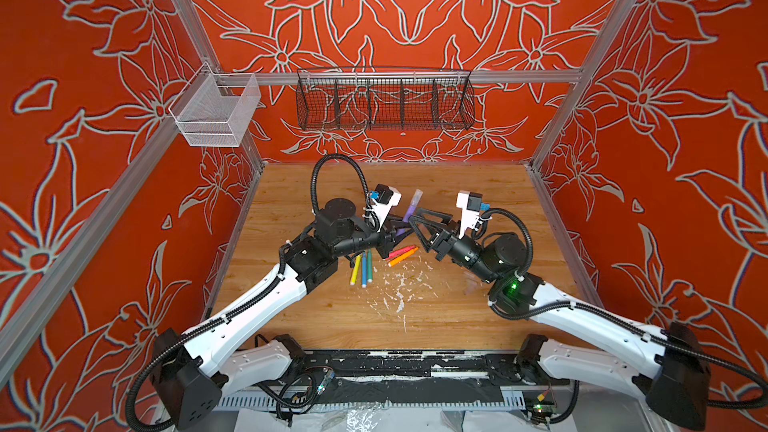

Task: Insert the pens into the pen caps
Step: 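Press the cap down onto the purple marker tip with the right gripper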

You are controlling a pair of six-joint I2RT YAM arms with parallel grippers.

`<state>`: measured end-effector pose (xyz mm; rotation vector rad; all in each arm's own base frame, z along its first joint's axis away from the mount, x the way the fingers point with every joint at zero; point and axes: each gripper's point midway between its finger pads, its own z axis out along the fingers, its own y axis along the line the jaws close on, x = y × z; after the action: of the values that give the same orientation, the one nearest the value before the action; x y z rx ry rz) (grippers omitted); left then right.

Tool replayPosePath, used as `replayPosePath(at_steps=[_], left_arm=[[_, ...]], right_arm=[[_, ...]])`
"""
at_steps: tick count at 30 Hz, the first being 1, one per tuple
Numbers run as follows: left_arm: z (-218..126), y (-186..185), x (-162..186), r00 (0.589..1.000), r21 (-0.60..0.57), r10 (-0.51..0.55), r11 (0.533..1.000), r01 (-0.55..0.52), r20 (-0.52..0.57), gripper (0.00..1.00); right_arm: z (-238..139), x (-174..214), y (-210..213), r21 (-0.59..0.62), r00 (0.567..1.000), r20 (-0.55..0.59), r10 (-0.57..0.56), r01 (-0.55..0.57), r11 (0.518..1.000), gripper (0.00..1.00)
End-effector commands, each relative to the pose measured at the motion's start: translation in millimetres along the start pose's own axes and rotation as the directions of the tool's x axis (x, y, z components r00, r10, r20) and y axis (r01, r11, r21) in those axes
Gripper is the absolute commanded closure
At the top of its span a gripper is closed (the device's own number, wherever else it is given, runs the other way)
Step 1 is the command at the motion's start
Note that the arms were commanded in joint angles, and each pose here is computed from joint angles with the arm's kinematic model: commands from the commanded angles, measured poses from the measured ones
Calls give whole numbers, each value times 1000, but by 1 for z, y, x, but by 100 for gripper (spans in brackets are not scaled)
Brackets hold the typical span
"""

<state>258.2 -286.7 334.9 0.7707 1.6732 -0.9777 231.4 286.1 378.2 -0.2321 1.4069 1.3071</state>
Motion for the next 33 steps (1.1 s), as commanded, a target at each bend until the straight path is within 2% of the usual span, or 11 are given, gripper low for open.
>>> replayPosePath(at_steps=[1, 8, 11, 17, 22, 30, 33], left_arm=[[-2, -1, -1, 995, 4, 91, 996, -91, 26, 100], [2, -14, 12, 981, 68, 192, 979, -193, 15, 100], [5, -27, 20, 970, 108, 245, 964, -244, 9, 100], [9, -42, 28, 945, 104, 326, 941, -323, -5, 100], [7, -42, 27, 942, 92, 336, 938, -335, 1, 100], [5, -35, 21, 949, 38, 316, 948, -316, 9, 100], [4, -30, 10, 963, -6, 268, 963, -268, 23, 100]], right_arm=[[-15, -12, 4, 11, 999, 41, -28, 28, 1000, 39], [-36, -31, 12, 20, 995, 91, -46, 45, 999, 40], [-35, -36, 12, 47, 995, 84, -46, 42, 998, 41], [-26, -37, 10, 69, 997, 69, -35, 30, 997, 48], [-21, -35, 9, 72, 998, 56, -24, 20, 997, 63], [-16, -25, 16, 18, 1000, 7, 2, -2, 1000, 95], [-16, -19, 18, -2, 1000, -4, 7, -7, 1000, 100]])
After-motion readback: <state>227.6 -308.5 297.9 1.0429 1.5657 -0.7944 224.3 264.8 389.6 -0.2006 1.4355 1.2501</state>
